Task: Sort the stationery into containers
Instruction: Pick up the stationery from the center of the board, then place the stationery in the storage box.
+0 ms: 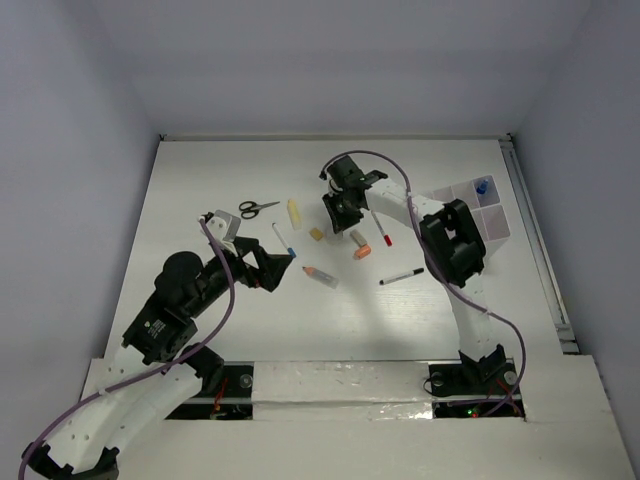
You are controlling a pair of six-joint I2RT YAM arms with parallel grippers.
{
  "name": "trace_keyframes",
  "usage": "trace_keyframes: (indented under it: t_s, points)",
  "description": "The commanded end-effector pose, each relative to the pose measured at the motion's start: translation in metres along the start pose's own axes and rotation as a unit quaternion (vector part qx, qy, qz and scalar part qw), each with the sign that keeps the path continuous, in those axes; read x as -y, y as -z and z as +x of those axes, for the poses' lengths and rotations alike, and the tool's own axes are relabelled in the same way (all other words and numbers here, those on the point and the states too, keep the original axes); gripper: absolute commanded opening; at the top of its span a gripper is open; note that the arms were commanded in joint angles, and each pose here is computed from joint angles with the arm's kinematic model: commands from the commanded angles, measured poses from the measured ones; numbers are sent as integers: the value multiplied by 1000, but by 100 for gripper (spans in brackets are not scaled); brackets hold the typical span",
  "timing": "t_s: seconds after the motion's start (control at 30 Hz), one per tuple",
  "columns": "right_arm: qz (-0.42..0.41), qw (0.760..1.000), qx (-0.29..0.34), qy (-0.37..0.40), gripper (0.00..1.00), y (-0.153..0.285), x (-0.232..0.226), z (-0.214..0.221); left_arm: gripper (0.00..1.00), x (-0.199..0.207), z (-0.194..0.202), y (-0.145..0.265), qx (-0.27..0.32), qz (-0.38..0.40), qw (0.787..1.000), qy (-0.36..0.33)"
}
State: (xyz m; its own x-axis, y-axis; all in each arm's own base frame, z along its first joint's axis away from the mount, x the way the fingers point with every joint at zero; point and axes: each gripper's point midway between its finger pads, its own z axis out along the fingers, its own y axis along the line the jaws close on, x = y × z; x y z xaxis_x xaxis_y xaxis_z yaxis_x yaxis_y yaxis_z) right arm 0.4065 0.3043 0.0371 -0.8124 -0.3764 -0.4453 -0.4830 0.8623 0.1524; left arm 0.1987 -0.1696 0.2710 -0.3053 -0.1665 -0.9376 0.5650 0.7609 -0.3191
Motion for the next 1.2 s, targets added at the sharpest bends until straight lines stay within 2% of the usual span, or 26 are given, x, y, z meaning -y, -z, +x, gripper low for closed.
trace_keyframes:
  t_s: [0.0,0.07,0.13,0.2,0.3,0.33,0.43,0.47,0.53,0.57,0.67,0.9,0.97,1.17]
  points:
    - [5,999,33,12,24,-3,-3,-22,99,5,-16,1,25,9,1000,-9]
    - [2,999,46,6,9,-3,-5,-30,99,5,-16,1,25,9,1000,-9]
    - [8,997,72,-1,0,3,-5,-45,99,5,-16,1,27,11,1000,-9]
    - [26,994,103,-5,0,21,-1,-62,99,7,-17,2,28,14,999,-9]
    - [128,978,161,-18,0,67,35,-87,99,8,-20,4,34,19,999,-10]
    - [130,976,171,-21,0,79,38,-90,99,9,-20,5,35,20,999,-10]
    - [241,944,215,-69,0,143,102,-89,99,12,-24,10,46,25,999,-11]
    - [305,922,224,-88,0,165,132,-83,99,12,-26,11,50,27,998,-11]
    - [368,893,226,-126,0,206,176,-61,99,14,-30,16,60,30,998,-12]
    - [399,877,227,-142,0,223,193,-51,99,14,-31,18,65,31,997,-13]
    - [442,849,218,-190,0,259,234,-21,99,17,-33,21,69,36,997,-14]
    - [450,840,189,-237,0,267,275,10,99,25,-32,25,69,52,996,-15]
    - [439,849,173,-238,0,255,276,17,99,27,-31,25,68,56,996,-16]
    - [430,855,153,-245,0,234,284,29,99,26,-32,26,69,53,996,-15]
